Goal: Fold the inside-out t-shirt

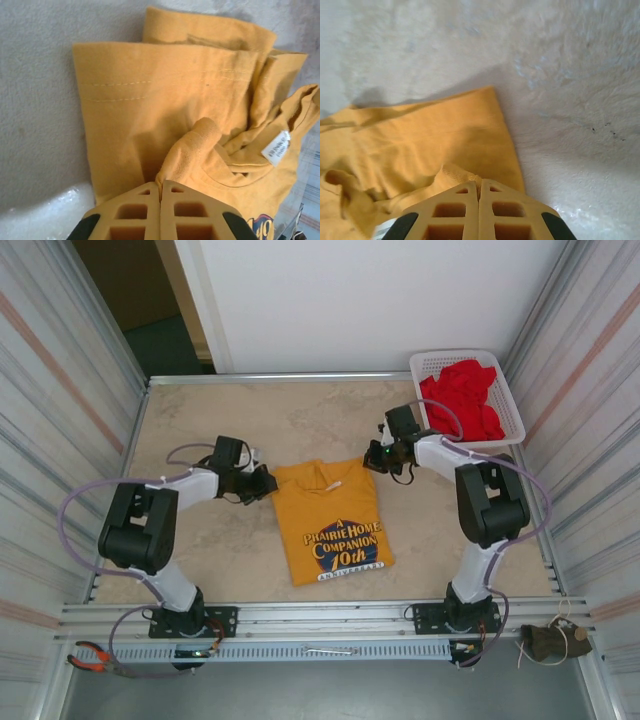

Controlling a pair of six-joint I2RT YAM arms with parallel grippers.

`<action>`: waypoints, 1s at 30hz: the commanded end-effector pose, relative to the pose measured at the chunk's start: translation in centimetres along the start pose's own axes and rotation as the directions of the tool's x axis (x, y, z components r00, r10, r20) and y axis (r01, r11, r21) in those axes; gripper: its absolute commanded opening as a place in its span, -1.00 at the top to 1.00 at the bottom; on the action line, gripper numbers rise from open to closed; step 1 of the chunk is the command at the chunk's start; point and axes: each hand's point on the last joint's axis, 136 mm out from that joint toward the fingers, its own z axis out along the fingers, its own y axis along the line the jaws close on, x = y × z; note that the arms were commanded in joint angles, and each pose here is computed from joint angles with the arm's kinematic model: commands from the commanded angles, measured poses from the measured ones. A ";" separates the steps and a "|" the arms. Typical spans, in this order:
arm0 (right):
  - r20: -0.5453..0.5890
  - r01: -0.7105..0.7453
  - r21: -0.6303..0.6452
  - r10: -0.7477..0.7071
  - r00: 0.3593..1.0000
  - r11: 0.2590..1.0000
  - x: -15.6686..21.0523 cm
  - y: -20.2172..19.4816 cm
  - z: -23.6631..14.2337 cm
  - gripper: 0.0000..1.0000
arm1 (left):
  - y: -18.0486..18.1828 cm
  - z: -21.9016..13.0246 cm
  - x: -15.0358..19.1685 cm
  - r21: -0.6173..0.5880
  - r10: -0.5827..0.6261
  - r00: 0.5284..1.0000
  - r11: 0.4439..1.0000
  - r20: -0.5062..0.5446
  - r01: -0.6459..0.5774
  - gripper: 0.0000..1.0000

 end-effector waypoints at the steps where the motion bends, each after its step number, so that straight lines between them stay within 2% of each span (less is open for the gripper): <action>1: 0.064 0.028 -0.041 -0.026 0.998 0.999 -1.8 2.1 -3.0 1.00 | -1.8 -2.0 -1.1 0.035 0.040 0.997 0.998 0.059 -0.043 1.00; 8: 0.089 0.032 -0.050 -0.028 0.996 0.998 -3.8 3.0 -3.2 1.00 | -3.0 -3.7 -3.4 0.025 0.081 0.988 0.996 0.132 -0.085 1.00; 13: 0.106 0.012 -0.042 -0.007 0.994 0.999 -5.3 2.6 -1.4 1.00 | -1.4 -3.5 -5.4 -0.008 0.060 0.982 0.998 0.178 -0.059 1.00; 17: 0.118 -0.016 -0.031 0.020 0.993 0.999 -6.8 1.8 1.3 1.00 | 0.3 -2.5 -7.3 -0.038 0.037 0.969 0.999 0.244 -0.028 1.00; 23: 0.098 -0.053 -0.023 0.055 0.994 0.998 -8.5 0.8 5.6 0.98 | 2.3 0.6 -9.8 -0.061 0.017 0.969 0.998 0.246 -0.002 1.00; 25: 0.093 -0.056 -0.027 0.058 0.994 0.998 -8.5 0.9 5.4 0.58 | 2.6 1.2 -10.4 -0.060 0.010 0.971 0.998 0.240 0.005 0.65; 27: 0.110 -0.040 -0.024 0.043 0.993 0.999 -8.3 1.2 4.0 0.26 | 2.4 1.0 -11.1 -0.049 0.011 0.968 0.999 0.250 0.001 0.17; 30: 0.135 -0.031 -0.012 0.032 0.990 0.999 -7.1 1.3 0.8 0.13 | 0.9 -0.5 -12.0 -0.041 0.050 0.961 0.998 0.271 -0.041 -0.16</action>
